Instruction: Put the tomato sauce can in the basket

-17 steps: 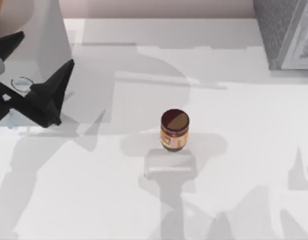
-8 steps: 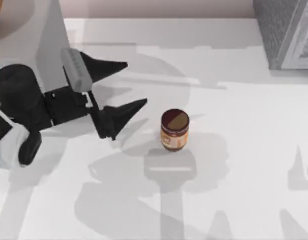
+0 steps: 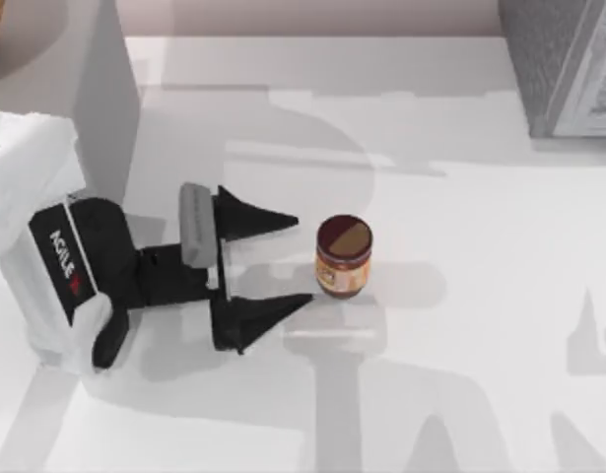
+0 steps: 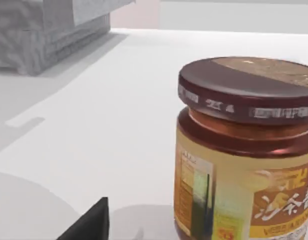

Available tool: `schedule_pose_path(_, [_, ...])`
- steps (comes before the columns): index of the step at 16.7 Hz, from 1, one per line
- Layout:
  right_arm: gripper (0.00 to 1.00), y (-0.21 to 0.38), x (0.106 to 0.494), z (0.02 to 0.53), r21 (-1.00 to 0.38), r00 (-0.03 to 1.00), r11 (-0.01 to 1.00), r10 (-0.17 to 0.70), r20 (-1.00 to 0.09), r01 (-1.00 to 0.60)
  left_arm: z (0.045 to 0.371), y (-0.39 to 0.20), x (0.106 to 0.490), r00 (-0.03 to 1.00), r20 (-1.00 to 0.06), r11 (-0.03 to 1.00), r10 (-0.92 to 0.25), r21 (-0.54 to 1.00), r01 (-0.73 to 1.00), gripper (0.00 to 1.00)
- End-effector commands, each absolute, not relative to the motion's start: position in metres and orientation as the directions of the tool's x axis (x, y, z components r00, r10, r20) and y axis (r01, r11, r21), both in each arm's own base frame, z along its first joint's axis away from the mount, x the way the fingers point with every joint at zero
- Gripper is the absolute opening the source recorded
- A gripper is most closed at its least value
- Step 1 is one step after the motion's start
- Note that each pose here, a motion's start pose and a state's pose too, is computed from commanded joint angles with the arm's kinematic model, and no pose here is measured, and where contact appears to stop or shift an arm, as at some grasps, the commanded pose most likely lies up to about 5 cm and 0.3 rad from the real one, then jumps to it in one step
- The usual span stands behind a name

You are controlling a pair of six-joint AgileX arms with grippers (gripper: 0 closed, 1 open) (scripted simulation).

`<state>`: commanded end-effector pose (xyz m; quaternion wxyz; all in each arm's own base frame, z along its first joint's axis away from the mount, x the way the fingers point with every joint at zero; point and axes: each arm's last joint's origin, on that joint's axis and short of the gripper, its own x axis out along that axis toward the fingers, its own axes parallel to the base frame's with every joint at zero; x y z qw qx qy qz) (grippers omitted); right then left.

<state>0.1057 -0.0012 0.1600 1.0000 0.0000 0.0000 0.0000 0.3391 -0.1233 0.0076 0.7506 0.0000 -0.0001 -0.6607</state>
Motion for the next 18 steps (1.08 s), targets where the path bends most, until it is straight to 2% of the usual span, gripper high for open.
schedule_pose_path(7, [1.0, -0.001, 0.106, 0.16, 0.0, 1.0, 1.0, 0.0, 0.0, 0.0, 0.005, -0.123, 0.339, 0.127, -0.001, 0.127, -0.992, -0.003, 0.992, 1.0])
schedule_pose_path(15, [1.0, -0.001, 0.106, 0.16, 0.0, 1.0, 1.0, 0.0, 0.0, 0.0, 0.005, -0.188, 0.347, 0.122, 0.0, 0.122, -0.993, 0.0, 0.993, 1.0])
schedule_pose_path(18, [1.0, -0.001, 0.106, 0.16, 0.0, 1.0, 1.0, 0.0, 0.0, 0.0, 0.005, -0.193, 0.347, 0.122, 0.0, 0.122, -0.993, 0.0, 0.993, 1.0])
